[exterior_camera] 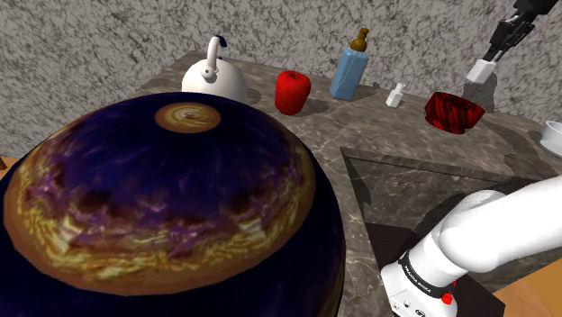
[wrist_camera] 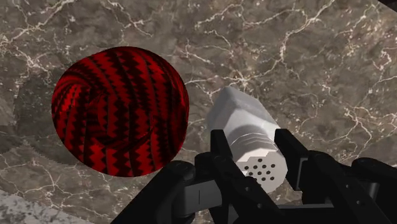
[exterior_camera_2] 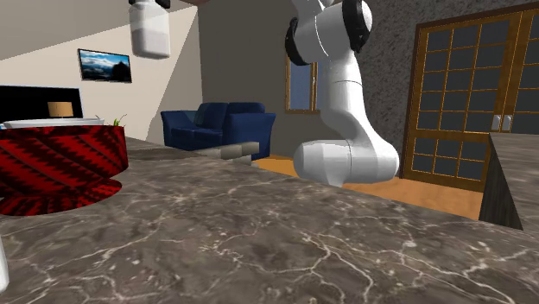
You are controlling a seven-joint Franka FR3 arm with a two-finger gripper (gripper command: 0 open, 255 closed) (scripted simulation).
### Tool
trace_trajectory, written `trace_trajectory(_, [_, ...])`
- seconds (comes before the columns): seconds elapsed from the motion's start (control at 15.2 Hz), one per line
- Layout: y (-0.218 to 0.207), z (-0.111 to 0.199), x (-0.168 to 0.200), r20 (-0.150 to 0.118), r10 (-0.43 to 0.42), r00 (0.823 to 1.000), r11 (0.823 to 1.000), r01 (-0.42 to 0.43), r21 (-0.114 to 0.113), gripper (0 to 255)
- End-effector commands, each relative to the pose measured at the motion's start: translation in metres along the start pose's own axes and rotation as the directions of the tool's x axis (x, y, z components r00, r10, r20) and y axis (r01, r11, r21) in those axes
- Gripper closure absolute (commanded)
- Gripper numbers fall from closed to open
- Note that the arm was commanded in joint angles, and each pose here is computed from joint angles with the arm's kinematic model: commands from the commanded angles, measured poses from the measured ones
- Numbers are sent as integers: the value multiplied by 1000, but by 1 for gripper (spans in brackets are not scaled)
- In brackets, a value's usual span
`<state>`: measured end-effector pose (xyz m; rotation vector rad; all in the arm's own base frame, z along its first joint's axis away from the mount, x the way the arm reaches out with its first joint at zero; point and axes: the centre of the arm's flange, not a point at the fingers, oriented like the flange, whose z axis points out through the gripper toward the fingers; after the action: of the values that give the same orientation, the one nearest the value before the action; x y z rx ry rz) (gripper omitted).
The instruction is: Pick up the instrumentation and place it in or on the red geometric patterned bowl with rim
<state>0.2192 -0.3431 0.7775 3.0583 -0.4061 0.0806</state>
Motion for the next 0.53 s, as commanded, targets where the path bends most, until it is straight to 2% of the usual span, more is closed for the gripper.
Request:
trace_trajectory(0.0, [25,0,7,0,-1,1000,1000,1,-2,255])
trace_trajectory(0.46, [110,-5,42,0,-1,1000,1000,1,-2,255])
